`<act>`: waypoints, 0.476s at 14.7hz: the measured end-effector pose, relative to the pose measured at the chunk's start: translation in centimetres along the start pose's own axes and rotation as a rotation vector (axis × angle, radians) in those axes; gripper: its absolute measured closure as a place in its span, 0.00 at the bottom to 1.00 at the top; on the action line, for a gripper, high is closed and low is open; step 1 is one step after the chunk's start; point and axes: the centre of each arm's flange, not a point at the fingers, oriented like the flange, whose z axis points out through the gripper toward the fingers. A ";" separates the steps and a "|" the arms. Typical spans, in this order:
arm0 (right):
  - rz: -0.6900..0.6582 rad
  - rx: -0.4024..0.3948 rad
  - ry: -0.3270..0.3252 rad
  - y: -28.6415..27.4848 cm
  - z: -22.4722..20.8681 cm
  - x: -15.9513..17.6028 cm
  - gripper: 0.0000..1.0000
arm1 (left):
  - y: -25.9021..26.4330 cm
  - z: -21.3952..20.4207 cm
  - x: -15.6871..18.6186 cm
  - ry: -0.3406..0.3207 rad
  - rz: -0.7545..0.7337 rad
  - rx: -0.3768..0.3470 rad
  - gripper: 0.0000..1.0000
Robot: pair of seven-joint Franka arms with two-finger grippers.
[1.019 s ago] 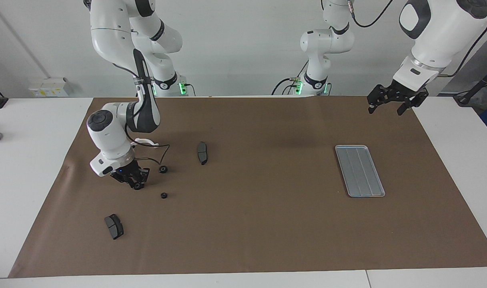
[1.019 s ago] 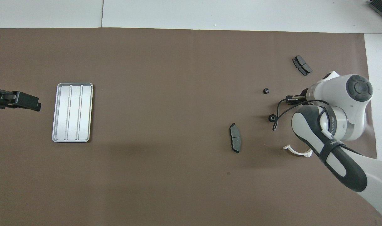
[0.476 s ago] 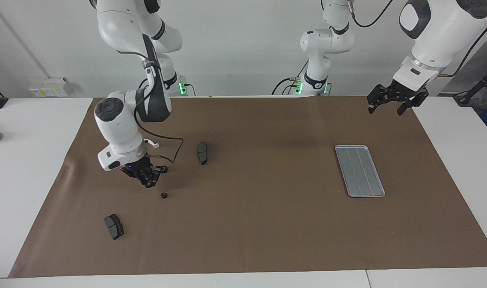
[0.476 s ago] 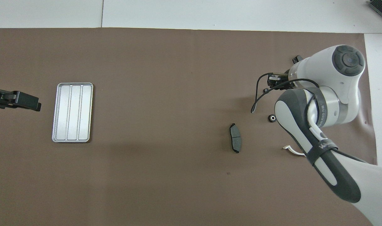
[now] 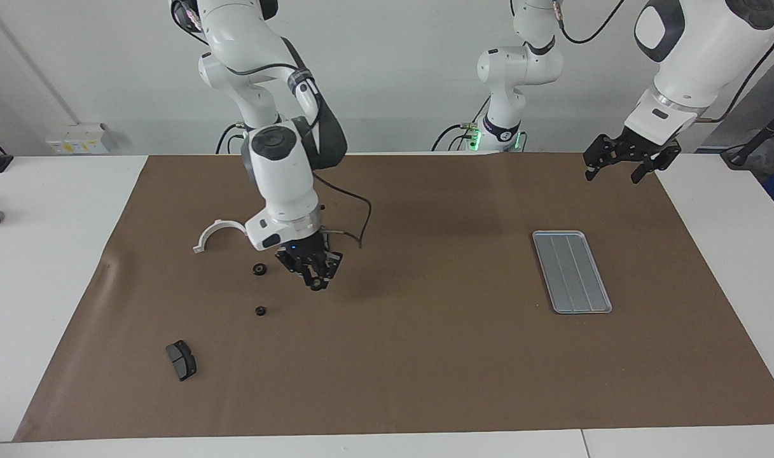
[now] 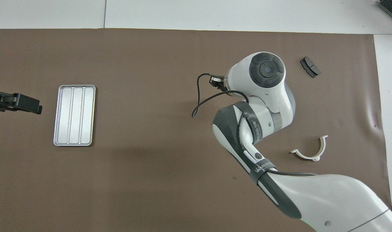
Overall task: Pick bearing gear from pile to tray
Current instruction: 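Carry the bearing with the right gripper to the table center and release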
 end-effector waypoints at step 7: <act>0.033 0.022 0.028 -8.2 7.4 -3.0 0.65 | 0.0 0.0 0.0 0.000 0.000 0.000 0.00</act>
